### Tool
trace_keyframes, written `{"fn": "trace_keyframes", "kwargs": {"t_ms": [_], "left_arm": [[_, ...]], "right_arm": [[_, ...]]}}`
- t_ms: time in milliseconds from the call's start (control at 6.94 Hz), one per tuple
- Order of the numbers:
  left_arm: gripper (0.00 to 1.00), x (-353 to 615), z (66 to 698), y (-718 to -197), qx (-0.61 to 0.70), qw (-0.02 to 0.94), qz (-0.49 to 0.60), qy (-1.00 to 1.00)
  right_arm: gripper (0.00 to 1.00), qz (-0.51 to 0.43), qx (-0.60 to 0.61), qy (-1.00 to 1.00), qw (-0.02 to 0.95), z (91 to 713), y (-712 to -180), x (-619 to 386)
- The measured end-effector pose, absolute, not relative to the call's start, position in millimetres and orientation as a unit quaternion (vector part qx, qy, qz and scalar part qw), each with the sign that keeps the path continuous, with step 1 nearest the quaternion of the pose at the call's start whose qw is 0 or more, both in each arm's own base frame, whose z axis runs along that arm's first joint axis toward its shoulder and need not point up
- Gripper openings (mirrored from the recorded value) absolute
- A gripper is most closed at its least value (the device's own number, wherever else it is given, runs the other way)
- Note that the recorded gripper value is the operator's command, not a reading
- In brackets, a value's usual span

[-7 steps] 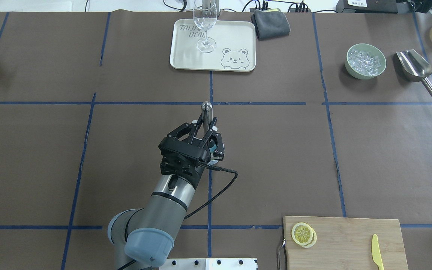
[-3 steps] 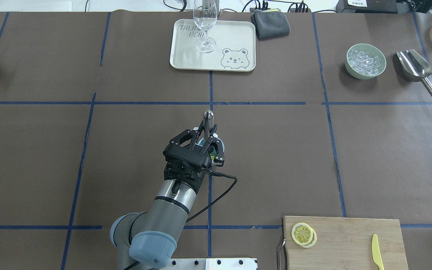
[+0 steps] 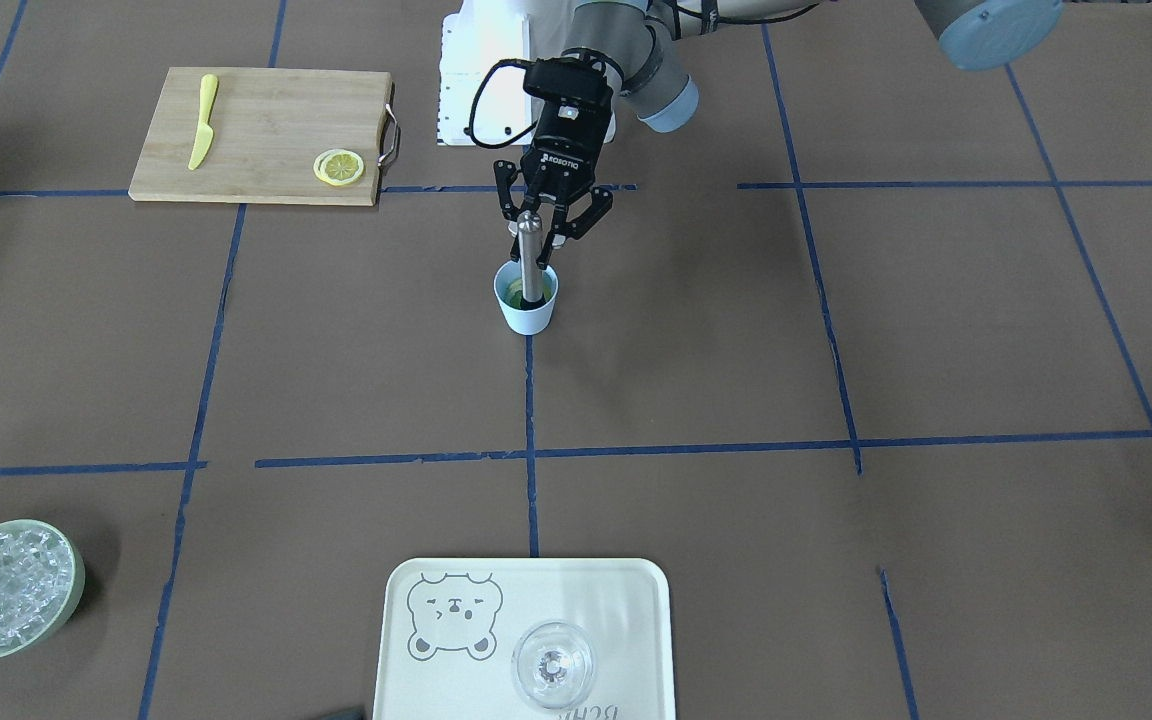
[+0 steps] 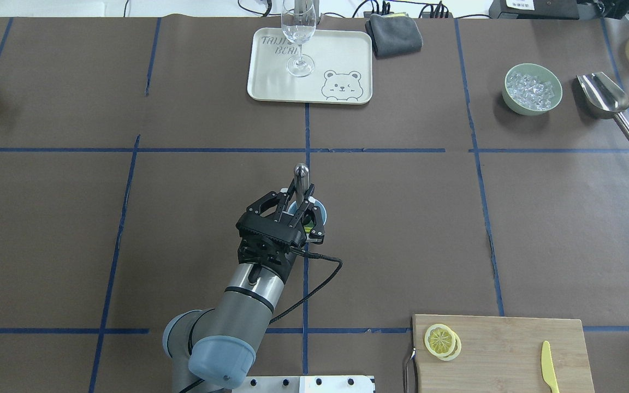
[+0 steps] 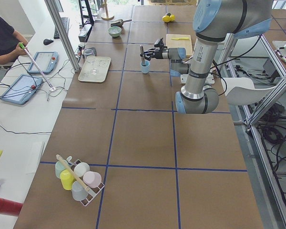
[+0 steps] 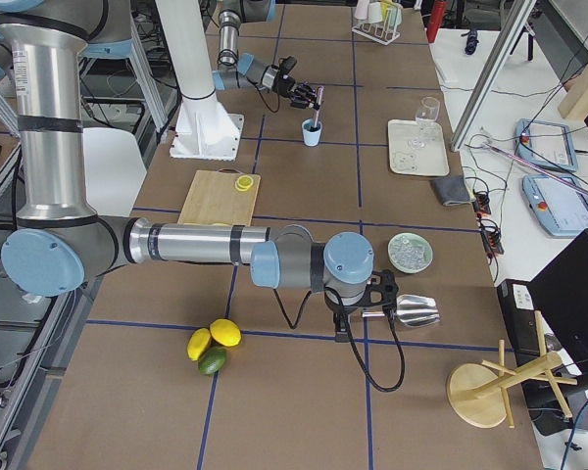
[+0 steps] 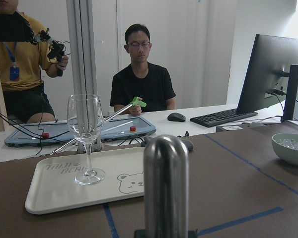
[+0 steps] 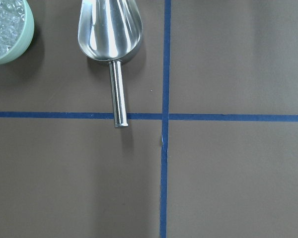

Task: Squeeze lemon into cup
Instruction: 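Press the muddler down on the lemon inside the cup with the left gripper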

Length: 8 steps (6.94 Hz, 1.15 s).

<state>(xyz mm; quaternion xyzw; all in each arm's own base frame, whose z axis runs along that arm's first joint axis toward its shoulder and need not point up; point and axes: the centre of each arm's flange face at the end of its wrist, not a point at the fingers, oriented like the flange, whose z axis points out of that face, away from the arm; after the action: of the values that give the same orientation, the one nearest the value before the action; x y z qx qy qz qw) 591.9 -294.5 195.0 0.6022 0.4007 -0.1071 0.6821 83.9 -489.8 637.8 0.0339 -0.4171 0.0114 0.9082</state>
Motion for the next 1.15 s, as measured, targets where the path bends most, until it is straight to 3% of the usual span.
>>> {"fn": "trace_keyframes", "kwargs": {"t_ms": [433,1153], "left_arm": [[0.00,591.8,193.4,-293.8,0.602,0.681,-0.107,0.403],[0.00,528.9,133.6,-284.2,0.634,0.643,-0.077,0.423]], "right_arm": [[1.00,0.012,0.034,-0.417,0.908,637.7,-489.8,84.1],[1.00,0.013,0.039,-0.417,0.908,633.8,-490.0,87.6]]}}
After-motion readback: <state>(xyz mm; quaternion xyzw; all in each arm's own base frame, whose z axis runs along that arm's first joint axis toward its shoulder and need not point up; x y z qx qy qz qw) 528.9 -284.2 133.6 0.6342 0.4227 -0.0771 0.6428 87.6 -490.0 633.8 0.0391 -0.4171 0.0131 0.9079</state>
